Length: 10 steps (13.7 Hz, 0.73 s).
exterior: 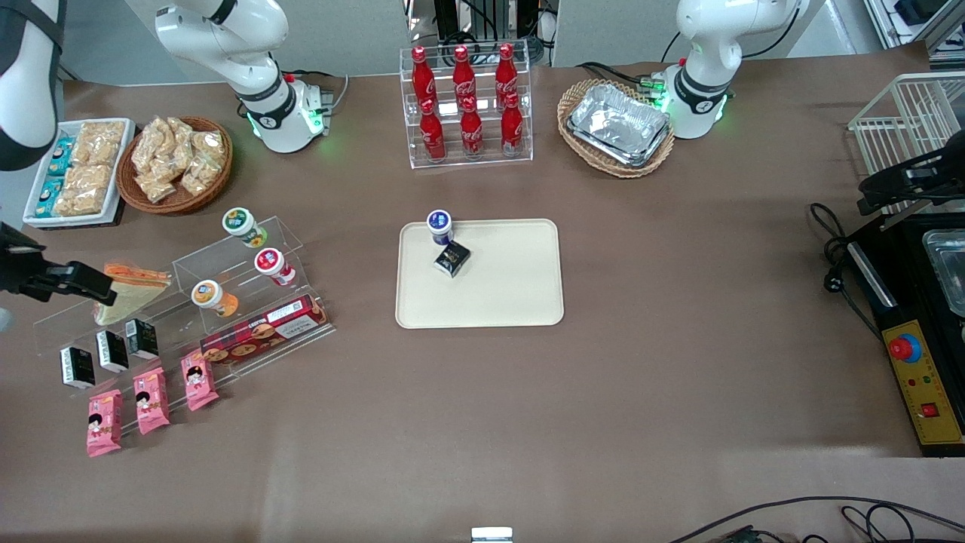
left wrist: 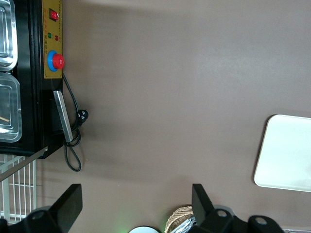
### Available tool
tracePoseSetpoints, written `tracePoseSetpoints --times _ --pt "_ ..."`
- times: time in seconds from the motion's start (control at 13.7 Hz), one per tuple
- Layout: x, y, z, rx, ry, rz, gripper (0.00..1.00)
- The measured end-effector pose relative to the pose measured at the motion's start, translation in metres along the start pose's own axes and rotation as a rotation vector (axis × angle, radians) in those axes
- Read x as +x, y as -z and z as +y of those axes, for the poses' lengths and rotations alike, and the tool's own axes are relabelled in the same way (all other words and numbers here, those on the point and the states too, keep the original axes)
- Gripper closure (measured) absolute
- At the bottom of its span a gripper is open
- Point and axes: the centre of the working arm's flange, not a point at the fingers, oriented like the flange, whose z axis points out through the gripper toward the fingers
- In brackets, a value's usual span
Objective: Place sandwich on tray
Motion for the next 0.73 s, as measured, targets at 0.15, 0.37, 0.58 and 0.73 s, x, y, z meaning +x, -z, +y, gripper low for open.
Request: tracePoseSetpoints --times 0.15,0.37,0.58,0.73 --pt "-0.001 -0.002 0.014 -0.004 -0.032 -0.01 0.0" --pt "-0.007 -0.008 0.027 -0.013 -0.212 -0.061 0.0" --pt "-0.01 -0.01 0.028 -0.024 -0.37 -0.093 0.0" --pt "-0.012 -0.012 0.04 -0.031 -0.452 -0.103 0.0"
